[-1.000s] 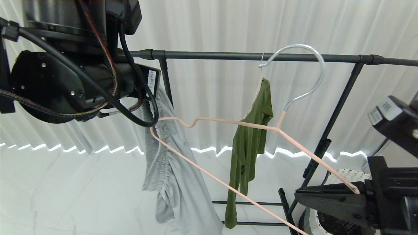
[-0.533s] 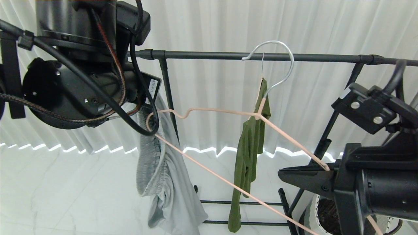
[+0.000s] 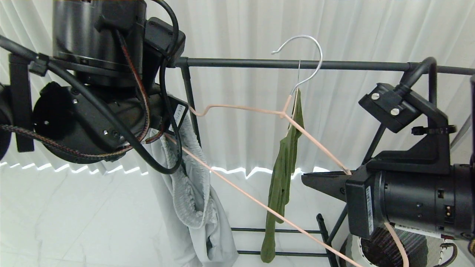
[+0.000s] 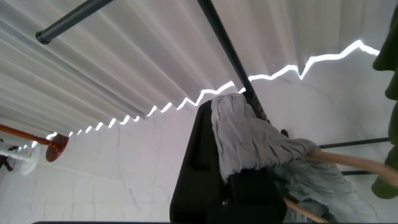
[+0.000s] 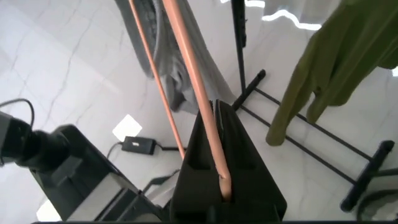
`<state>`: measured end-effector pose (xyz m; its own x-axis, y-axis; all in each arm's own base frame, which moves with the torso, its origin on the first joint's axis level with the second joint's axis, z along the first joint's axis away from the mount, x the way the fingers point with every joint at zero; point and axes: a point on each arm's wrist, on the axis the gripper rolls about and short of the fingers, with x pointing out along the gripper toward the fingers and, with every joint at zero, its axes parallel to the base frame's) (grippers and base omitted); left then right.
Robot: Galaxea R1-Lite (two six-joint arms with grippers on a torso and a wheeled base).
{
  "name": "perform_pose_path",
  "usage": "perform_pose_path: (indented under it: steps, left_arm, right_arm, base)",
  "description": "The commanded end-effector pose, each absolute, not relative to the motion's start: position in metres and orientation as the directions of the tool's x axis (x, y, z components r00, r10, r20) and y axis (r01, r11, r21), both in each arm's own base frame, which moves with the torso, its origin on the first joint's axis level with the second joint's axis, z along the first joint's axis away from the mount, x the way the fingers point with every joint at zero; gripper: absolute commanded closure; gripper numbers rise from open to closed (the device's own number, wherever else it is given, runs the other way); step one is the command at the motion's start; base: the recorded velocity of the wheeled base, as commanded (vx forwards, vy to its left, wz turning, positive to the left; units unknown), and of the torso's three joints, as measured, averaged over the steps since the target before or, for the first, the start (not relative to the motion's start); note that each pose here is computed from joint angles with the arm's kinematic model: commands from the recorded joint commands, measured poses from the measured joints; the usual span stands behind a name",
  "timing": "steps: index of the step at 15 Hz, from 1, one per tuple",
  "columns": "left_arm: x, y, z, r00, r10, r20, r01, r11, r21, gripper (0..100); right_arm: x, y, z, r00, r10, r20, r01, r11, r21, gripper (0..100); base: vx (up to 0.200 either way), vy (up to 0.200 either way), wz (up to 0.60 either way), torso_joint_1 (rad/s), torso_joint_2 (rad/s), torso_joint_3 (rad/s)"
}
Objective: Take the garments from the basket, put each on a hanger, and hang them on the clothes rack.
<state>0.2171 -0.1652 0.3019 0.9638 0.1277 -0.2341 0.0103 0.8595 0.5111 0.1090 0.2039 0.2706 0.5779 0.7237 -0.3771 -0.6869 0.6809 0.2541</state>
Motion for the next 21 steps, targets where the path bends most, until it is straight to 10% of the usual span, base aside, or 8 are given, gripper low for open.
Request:
perform_pose_path:
  steps: [1, 8, 21]
  left_arm:
    - [0.218, -0.168, 0.302, 0.964, 0.122, -0.235, 0.015, 0.86, 0.51, 100]
    - [0.217, -0.167, 0.303, 0.965, 0.121, -0.232, 0.011, 0.866, 0.499, 100]
    - [0.203, -0.157, 0.31, 0.967, 0.117, -0.226, 0.011, 0.868, 0.496, 100]
  right_arm:
    - [0.111, 0.214, 0.265, 0.57, 0.729, -0.379, -0.694, 0.674, 0.253, 100]
    - [0.082, 0.237, 0.261, 0.37, 0.859, -0.353, -0.784, 0.493, 0.377, 100]
    - [0.12, 0.266, 0.24, 0.654, 0.691, -0.309, -0.626, 0.723, 0.292, 100]
  base:
    - [0.0, 0.0, 0.0, 0.0, 0.0, 0.0]
    - [0.0, 0.0, 0.0, 0.0, 0.0, 0.0]
    - [0.0, 0.0, 0.0, 0.0, 0.0, 0.0]
